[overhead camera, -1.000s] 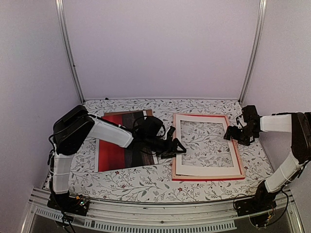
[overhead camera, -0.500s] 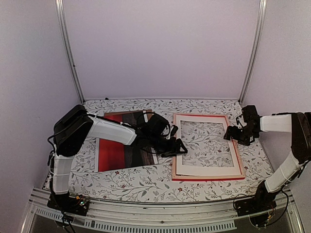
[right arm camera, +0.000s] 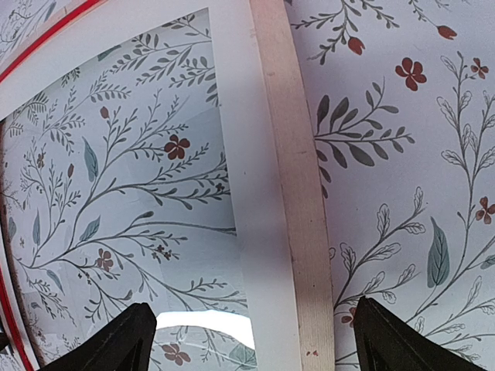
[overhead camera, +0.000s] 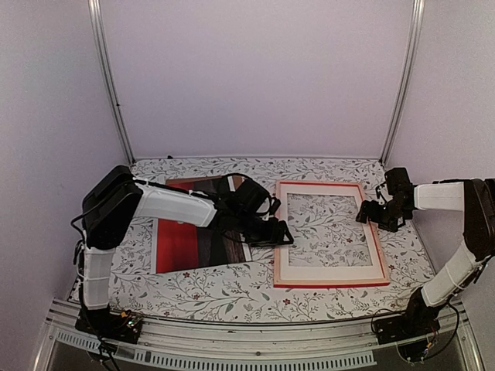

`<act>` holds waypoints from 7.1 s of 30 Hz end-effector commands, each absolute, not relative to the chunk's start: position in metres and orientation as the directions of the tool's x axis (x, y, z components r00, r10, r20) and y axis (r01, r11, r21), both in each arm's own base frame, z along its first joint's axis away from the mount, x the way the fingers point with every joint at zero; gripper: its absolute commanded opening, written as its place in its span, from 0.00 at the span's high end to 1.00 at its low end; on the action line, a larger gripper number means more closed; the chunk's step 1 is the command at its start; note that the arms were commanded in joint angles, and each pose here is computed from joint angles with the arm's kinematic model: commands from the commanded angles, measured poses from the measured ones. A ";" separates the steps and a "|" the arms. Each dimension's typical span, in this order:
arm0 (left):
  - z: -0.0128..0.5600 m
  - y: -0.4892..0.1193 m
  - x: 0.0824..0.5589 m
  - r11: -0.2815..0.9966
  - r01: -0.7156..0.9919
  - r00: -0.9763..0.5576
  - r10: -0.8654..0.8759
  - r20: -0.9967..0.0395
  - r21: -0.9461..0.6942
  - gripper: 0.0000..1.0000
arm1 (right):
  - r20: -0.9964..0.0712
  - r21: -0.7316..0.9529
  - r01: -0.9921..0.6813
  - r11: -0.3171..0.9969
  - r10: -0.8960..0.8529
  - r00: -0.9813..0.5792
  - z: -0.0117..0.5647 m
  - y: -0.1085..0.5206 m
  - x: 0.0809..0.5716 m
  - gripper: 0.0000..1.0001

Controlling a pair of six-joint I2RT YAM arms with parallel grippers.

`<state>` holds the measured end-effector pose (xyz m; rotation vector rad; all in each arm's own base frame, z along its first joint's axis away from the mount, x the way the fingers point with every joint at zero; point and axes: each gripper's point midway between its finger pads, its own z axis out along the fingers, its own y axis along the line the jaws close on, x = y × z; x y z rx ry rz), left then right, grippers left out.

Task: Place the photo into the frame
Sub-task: Place the mat board on the glass panel, then pick up the photo from the backboard, then turn over the photo.

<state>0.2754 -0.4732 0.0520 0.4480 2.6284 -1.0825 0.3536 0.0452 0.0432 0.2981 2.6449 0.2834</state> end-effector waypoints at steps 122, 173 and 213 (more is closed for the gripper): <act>0.019 -0.058 0.330 0.692 -0.245 -0.786 -0.552 -0.280 -0.679 0.22 | -0.540 0.383 -0.574 0.724 -0.328 -0.775 0.011 0.508 0.344 0.09; 0.075 -0.084 0.347 0.654 -0.085 -0.802 -0.492 -0.338 -0.752 0.78 | -0.537 0.340 -0.578 0.742 -0.352 -0.767 0.007 0.500 0.345 0.10; 0.322 -0.126 0.342 0.950 0.097 -0.560 -0.195 -0.805 -0.297 1.00 | -0.800 0.275 -0.694 0.665 -0.242 -0.549 0.244 0.472 0.332 0.01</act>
